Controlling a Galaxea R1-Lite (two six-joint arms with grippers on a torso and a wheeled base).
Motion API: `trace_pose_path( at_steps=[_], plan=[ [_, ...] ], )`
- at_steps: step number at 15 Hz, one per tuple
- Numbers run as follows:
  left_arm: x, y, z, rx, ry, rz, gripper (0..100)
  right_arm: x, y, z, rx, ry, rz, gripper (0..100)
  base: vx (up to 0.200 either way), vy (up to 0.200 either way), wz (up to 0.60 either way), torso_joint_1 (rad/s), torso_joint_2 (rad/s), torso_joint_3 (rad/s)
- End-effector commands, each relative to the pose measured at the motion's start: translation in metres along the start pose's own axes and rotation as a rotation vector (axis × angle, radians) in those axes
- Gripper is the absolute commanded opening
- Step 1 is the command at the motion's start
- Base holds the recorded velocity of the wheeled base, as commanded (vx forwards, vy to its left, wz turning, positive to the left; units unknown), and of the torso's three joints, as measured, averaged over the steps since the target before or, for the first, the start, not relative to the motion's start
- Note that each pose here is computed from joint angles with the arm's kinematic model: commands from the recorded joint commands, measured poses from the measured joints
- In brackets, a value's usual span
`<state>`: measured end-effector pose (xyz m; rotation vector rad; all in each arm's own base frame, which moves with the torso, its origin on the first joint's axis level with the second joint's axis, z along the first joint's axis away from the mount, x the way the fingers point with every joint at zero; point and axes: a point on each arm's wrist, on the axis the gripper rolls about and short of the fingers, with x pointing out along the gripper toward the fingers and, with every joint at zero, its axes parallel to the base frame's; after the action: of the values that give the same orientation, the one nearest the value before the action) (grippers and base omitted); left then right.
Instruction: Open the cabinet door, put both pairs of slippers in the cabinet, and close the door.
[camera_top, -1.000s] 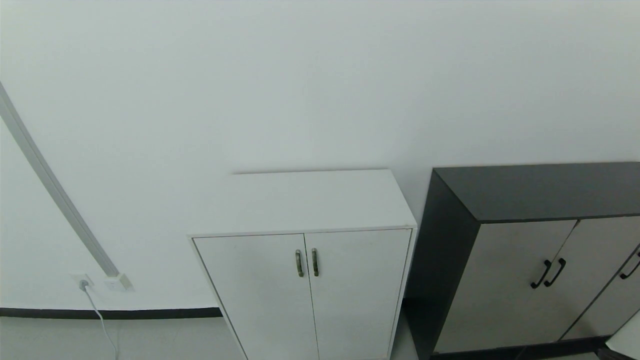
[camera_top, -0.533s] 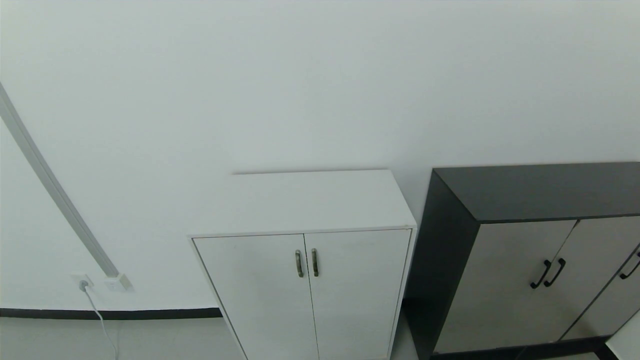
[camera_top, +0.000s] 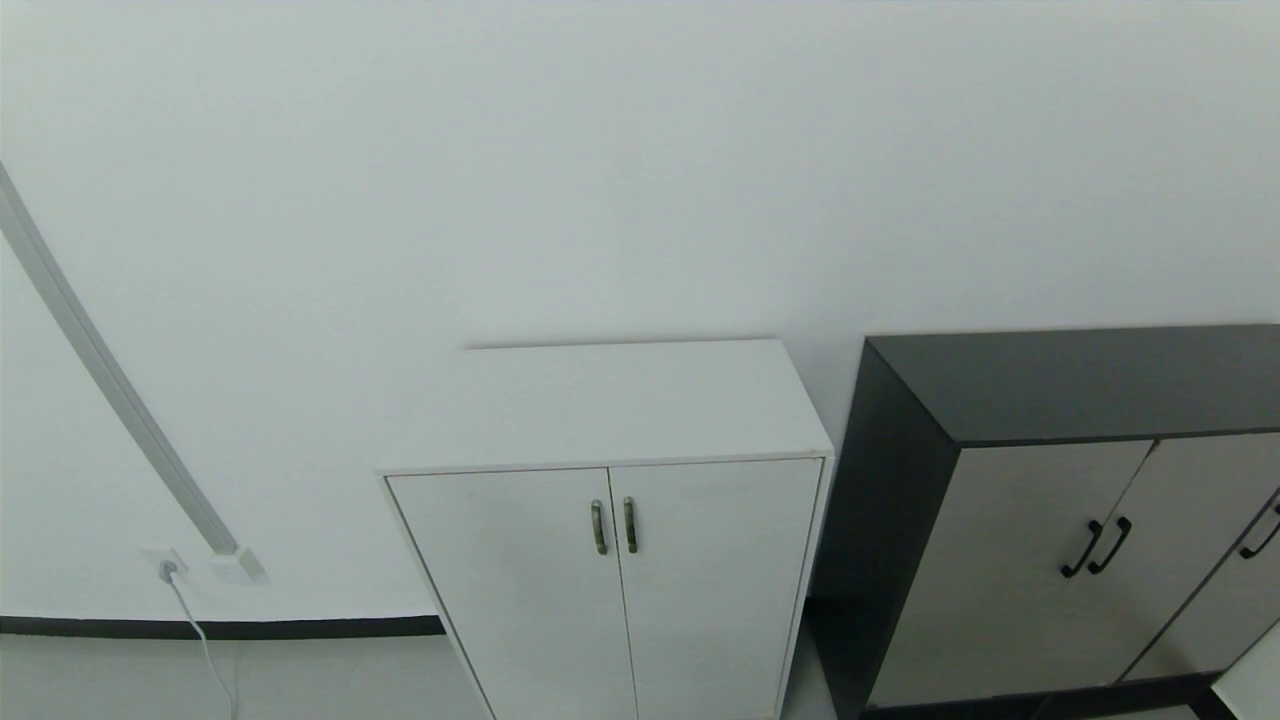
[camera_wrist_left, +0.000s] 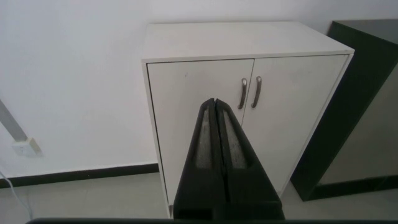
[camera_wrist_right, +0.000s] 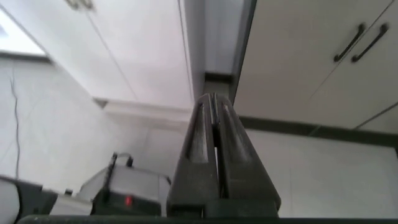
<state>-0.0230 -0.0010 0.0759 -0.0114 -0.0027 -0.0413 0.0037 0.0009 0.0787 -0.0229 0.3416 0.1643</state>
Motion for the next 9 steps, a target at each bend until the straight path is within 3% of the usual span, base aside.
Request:
trace_pose_path(
  at_steps=[1,5,9],
  plan=[
    [0.0001,0.0000,0.0000,-0.001,0.001,0.000,0,-0.0085,0.0005,-0.0031,0.019,-0.117,-0.068,0,0.000,0.000,0.00,0.000,0.00,0.000],
    [0.0001,0.0000,0.0000,-0.001,0.001,0.000,0,-0.0176,0.0015,-0.0078,0.017,-0.247,-0.083,0,0.000,0.000,0.00,0.000,0.00,0.000],
    [0.0001,0.0000,0.0000,-0.004,0.001,0.001,0,-0.0177,0.0013,-0.0075,0.049,-0.251,-0.088,0,0.000,0.000,0.00,0.000,0.00,0.000]
  ],
)
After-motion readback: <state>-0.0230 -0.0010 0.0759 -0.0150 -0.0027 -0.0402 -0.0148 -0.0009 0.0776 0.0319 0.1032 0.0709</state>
